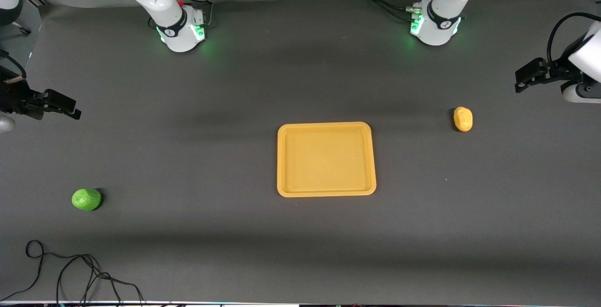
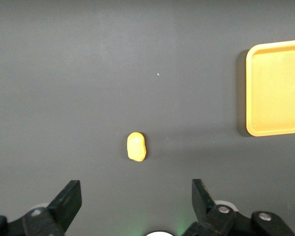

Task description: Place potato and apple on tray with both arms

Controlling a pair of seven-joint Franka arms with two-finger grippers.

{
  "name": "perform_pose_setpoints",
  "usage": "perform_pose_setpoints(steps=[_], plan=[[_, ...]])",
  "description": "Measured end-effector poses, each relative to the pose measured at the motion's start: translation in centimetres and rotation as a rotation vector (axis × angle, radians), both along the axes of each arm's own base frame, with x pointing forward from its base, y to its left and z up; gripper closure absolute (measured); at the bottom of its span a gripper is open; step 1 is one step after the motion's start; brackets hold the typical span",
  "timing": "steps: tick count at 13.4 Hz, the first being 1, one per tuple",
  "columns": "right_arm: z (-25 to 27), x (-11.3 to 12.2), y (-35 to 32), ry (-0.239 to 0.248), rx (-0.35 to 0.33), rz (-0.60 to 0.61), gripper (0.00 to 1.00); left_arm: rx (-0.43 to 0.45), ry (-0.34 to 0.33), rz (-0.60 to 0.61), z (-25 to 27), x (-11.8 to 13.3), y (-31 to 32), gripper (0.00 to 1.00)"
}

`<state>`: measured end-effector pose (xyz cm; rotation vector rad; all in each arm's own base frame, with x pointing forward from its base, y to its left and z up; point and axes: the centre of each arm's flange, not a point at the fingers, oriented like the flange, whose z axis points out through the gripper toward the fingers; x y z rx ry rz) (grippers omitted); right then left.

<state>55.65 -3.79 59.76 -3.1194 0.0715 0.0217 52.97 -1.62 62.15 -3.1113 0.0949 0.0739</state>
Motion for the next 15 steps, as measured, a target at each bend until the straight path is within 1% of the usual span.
perform_pose_setpoints(steps=[6, 8, 10, 12, 14, 15], plan=[[0.1, 0.0, 0.0, -0.002, 0.0, 0.001, 0.0, 0.0, -0.002, 0.006, 0.0, 0.0, 0.0, 0.0], [0.3, 0.0, 0.0, -0.006, 0.0, 0.001, 0.0, 0.0, 0.002, 0.006, -0.9, 0.1, 0.0, 0.0], [0.5, 0.1, 0.0, -0.01, -0.001, 0.012, 0.0, 0.0, 0.004, 0.005, -3.0, 0.5, 0.0, 0.0], [0.2, 0.2, 0.0, -0.008, 0.0, 0.031, 0.0, 0.002, 0.03, 0.007, -5.9, 0.6, 0.2, 0.0], [-0.7, 0.9, -0.8, -0.013, -0.001, 0.023, 0.0, 0.002, 0.03, 0.011, -10.1, 0.8, 0.6, 0.0], [-1.5, 1.4, -2.3, -0.015, -0.002, 0.02, 0.0, 0.002, 0.036, 0.014, -12.7, 0.7, 0.8, 0.0]])
